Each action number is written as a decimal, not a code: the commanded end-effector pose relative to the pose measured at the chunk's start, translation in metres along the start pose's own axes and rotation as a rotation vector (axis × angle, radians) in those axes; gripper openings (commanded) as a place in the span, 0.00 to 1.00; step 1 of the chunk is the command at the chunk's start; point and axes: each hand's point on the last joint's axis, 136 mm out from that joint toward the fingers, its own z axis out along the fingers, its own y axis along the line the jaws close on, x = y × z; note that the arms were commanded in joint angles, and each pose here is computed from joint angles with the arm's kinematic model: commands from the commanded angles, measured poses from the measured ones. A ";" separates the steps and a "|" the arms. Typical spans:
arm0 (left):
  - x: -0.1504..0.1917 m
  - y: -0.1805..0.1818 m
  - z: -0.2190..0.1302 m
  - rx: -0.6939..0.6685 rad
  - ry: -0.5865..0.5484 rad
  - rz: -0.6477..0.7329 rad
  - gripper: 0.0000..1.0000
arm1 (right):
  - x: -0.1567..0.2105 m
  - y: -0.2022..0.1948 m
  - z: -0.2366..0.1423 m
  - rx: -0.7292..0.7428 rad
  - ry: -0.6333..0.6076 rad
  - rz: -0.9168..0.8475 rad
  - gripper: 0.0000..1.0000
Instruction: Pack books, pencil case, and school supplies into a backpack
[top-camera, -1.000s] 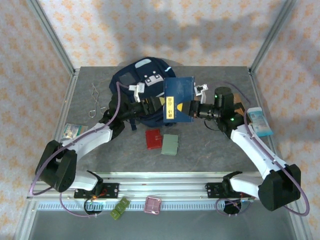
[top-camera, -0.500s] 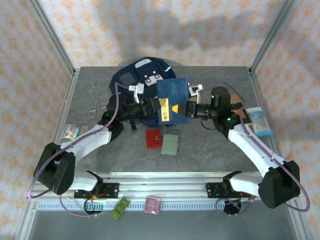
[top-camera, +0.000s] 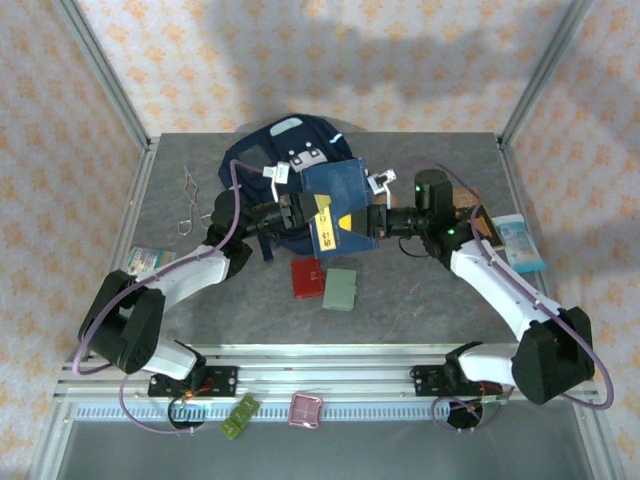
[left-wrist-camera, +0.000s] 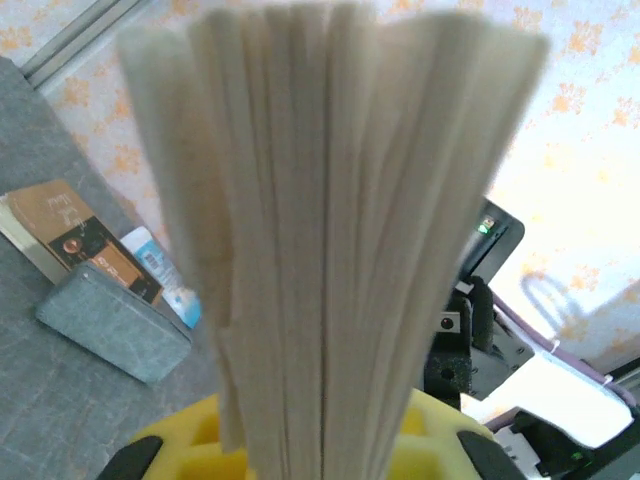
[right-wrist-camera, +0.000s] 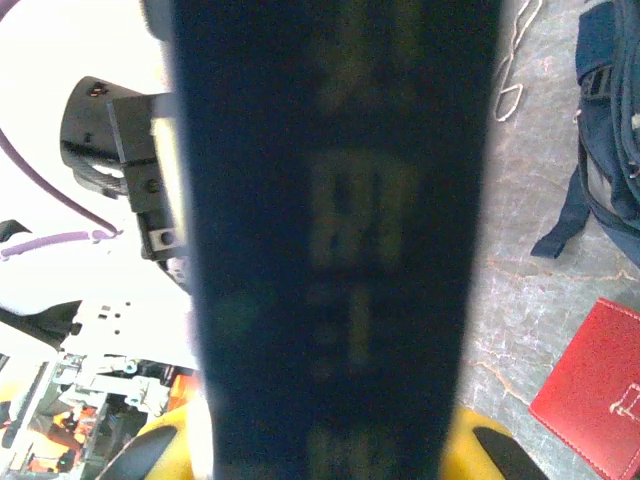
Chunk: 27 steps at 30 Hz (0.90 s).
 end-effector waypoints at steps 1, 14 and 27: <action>-0.006 -0.027 -0.002 0.113 -0.025 0.031 0.00 | -0.011 0.018 -0.003 -0.029 -0.020 -0.056 0.22; -0.056 -0.013 -0.031 0.153 -0.423 -0.127 0.00 | -0.028 0.049 -0.024 -0.120 -0.301 -0.049 0.52; -0.050 -0.027 -0.016 0.202 -0.486 -0.167 0.00 | -0.048 0.025 -0.010 -0.056 -0.420 0.063 0.34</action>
